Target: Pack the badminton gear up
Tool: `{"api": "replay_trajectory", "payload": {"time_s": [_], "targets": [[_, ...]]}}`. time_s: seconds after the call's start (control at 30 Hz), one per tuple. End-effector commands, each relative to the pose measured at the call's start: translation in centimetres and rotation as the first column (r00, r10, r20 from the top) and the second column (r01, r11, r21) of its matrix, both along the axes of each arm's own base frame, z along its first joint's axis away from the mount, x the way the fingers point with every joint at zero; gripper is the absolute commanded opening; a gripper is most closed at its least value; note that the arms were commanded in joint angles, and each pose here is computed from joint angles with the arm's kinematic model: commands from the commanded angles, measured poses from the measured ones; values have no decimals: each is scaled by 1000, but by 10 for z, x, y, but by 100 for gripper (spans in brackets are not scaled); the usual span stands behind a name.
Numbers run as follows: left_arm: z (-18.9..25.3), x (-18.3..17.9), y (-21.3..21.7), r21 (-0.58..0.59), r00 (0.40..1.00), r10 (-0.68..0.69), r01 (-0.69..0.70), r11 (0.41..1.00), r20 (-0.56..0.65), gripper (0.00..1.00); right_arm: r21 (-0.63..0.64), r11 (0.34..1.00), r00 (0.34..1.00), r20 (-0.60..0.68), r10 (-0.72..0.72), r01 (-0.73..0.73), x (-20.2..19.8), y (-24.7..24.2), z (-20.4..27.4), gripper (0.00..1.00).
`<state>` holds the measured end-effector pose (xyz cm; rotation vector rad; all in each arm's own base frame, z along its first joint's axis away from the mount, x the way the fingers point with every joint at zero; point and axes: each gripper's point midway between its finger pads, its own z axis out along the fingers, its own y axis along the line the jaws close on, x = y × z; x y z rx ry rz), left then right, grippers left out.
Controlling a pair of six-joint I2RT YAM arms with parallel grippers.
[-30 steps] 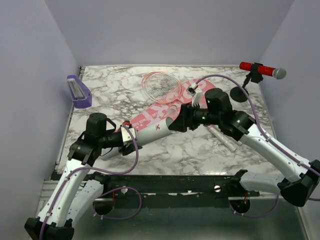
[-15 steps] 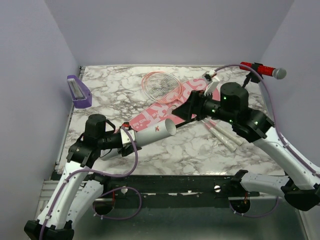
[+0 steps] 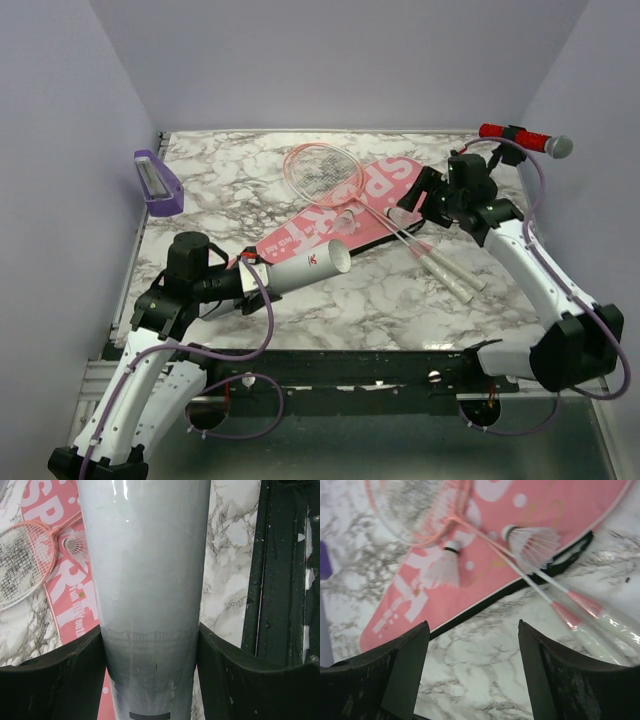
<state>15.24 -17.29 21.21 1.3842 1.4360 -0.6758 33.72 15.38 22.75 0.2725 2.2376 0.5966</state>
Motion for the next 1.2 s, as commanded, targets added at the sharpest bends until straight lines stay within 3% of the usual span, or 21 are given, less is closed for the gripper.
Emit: {"api": "replay_trajectory", "payload": {"time_s": [0.0,0.27,0.53,0.77,1.07,1.17], "targets": [[5,0,1,-6,1000,15,-15,1000,9,39,8,998,993,-106,-58,59,24,-19,-54,79],[9,4,2,5,998,45,-45,999,-32,38,101,992,985,-161,-55,72,60,-19,-106,79],[3,1,4,31,999,26,-25,999,-24,38,102,992,978,-201,-58,80,88,-13,-136,72],[-2,2,5,39,999,26,-25,999,-25,38,130,988,974,-219,-54,84,97,-7,-150,53],[-8,1,5,45,999,24,-23,999,-33,38,131,987,985,-160,-70,91,99,-10,-132,29],[-8,2,4,43,999,25,-23,999,-36,38,124,987,985,-153,-78,97,101,-12,-130,27]]}}
